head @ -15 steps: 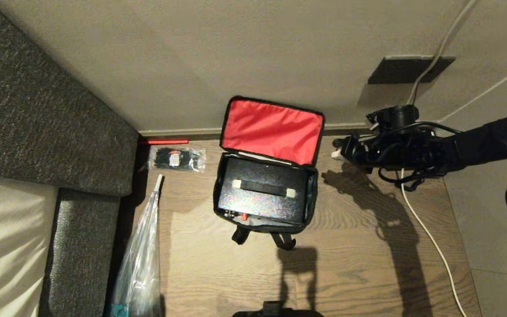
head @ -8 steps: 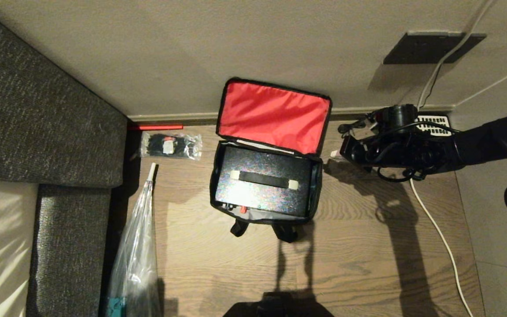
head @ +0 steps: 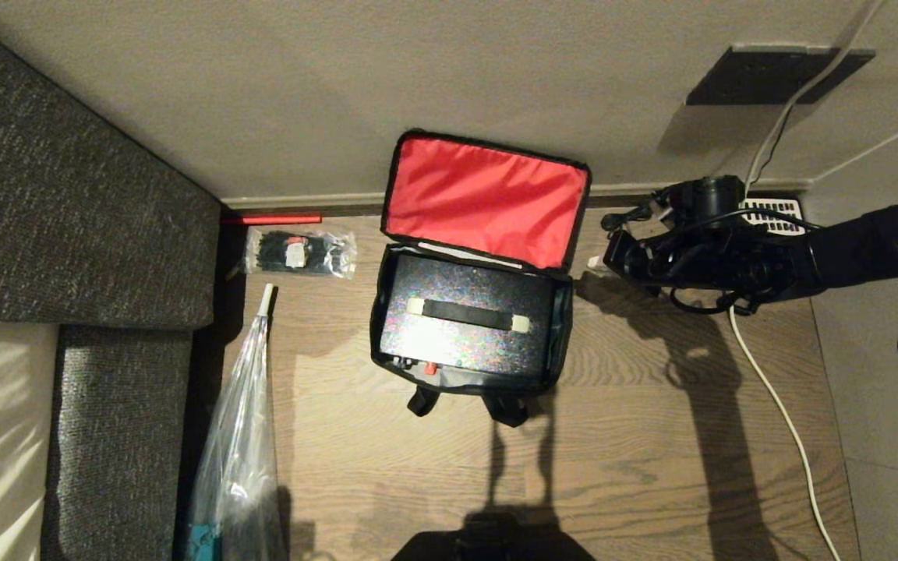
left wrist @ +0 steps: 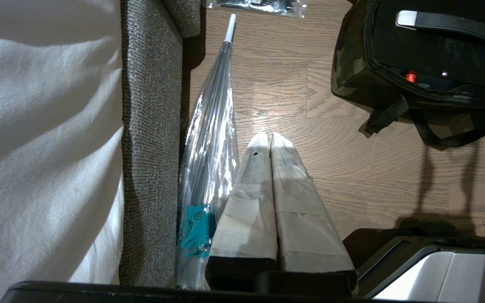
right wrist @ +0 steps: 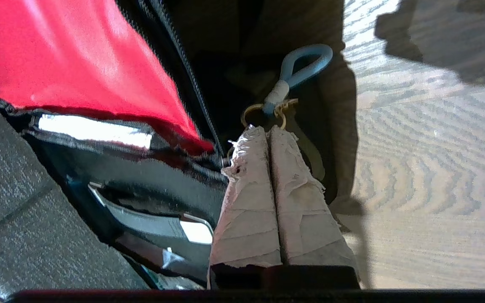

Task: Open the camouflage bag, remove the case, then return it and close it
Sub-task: Close the top of the storage box

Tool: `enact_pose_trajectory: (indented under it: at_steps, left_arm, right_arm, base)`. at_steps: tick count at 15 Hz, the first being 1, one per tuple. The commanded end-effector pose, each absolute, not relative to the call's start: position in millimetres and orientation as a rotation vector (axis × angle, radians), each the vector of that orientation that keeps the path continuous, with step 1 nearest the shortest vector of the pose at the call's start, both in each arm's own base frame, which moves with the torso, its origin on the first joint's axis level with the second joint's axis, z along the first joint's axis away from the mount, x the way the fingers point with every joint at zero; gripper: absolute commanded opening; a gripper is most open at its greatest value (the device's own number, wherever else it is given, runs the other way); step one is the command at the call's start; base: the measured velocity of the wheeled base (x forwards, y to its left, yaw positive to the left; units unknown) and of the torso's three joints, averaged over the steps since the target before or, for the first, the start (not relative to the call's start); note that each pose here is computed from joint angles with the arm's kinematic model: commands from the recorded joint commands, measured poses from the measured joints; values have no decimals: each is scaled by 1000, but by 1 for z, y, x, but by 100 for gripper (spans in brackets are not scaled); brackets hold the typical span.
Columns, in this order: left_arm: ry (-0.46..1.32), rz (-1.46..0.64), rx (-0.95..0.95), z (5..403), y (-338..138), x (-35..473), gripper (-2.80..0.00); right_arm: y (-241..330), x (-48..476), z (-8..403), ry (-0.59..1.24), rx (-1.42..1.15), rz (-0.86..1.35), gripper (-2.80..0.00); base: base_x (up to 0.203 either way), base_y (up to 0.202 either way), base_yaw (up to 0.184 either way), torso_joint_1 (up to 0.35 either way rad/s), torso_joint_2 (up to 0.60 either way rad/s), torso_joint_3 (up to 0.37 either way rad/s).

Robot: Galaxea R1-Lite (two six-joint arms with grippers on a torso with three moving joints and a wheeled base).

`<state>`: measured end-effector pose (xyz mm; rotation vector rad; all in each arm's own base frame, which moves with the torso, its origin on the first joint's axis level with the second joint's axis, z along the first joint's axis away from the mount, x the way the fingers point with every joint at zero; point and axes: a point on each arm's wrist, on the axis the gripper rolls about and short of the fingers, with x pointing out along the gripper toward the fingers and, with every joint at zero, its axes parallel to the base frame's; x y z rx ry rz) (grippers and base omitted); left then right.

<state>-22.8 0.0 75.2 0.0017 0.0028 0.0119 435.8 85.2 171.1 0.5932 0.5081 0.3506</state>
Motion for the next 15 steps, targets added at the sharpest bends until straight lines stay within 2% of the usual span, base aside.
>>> enact_pose_trajectory:
  at_steps: [1,3,6,7,11,15]
  left_arm:
    - [5,13,2,74,0,-23,-280]
    - [3,14,2,74,0,-23,-280]
    - [5,12,2,74,0,-23,-280]
    - [5,13,2,74,0,-23,-280]
    - [5,12,2,74,0,-23,-280]
    - [5,14,2,74,0,-23,-280]
  right_arm:
    - [86,441,177,476,595,341,-280]
    - [91,449,169,450,577,245,-280]
    - [92,444,176,439,598,245,-280]
    - [93,446,177,425,632,244,0]
    - [93,453,204,339,753,282,0]
    - [83,448,218,334,834,336,0]
  base:
    - [0,0,0,0,0,0]
    - [0,0,0,0,0,0]
    - [0,0,0,0,0,0]
    - [0,0,0,0,0,0]
    - [0,0,0,0,0,0]
    - [0,0,0,0,0,0]
